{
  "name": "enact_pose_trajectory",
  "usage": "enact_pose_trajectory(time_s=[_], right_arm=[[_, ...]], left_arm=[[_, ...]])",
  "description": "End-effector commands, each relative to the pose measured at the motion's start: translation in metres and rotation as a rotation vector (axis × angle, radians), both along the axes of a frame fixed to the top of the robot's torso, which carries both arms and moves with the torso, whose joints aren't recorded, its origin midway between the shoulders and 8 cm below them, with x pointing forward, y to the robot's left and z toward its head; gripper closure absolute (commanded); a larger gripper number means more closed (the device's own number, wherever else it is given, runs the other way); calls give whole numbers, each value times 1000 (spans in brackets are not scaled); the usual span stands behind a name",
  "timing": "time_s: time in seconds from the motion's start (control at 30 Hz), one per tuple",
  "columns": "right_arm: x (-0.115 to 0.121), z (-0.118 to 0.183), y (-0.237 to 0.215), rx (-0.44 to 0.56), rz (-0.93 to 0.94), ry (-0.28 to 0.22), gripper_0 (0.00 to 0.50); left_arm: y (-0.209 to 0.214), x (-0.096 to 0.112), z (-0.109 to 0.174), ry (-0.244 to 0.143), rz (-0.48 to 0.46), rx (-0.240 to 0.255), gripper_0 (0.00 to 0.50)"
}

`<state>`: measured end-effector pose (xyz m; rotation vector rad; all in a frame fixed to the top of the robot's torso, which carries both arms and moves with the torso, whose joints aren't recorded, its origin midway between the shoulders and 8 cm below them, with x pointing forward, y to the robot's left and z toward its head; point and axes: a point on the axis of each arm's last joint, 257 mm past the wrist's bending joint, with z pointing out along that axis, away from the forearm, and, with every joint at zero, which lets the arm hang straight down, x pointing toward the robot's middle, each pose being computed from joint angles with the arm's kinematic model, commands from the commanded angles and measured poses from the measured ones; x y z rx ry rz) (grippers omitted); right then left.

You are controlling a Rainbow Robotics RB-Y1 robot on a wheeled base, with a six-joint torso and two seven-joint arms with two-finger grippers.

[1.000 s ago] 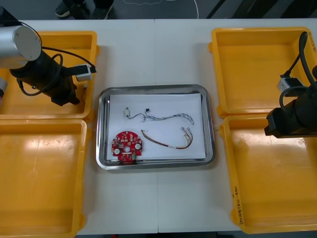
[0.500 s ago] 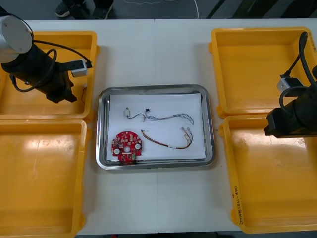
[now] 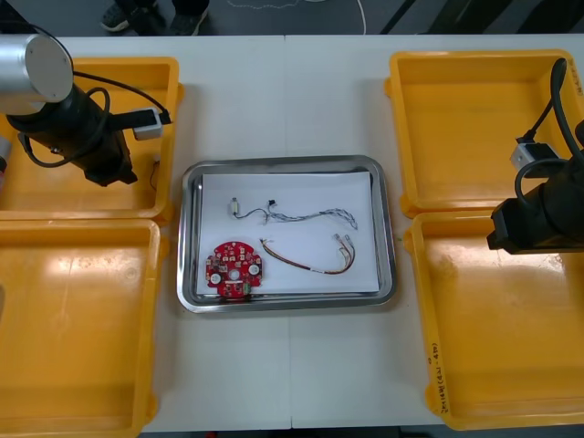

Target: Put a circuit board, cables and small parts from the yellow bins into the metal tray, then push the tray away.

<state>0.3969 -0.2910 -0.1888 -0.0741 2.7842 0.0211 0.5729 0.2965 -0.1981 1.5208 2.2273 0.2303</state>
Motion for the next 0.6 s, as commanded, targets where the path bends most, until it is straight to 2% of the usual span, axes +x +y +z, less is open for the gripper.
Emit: enact_pose_trajectory(time_s=[0.03, 0.3, 0.6], right_arm=[[1, 9, -2, 16, -46, -31, 0], [1, 9, -2, 16, -46, -31, 0], [1, 9, -2, 16, -46, -31, 0]], left_arm=[[-12, 6, 5, -15, 217, -120, 0], [-19, 6, 2, 8, 364, -203, 0], [-27, 6, -1, 15, 385, -220, 2]])
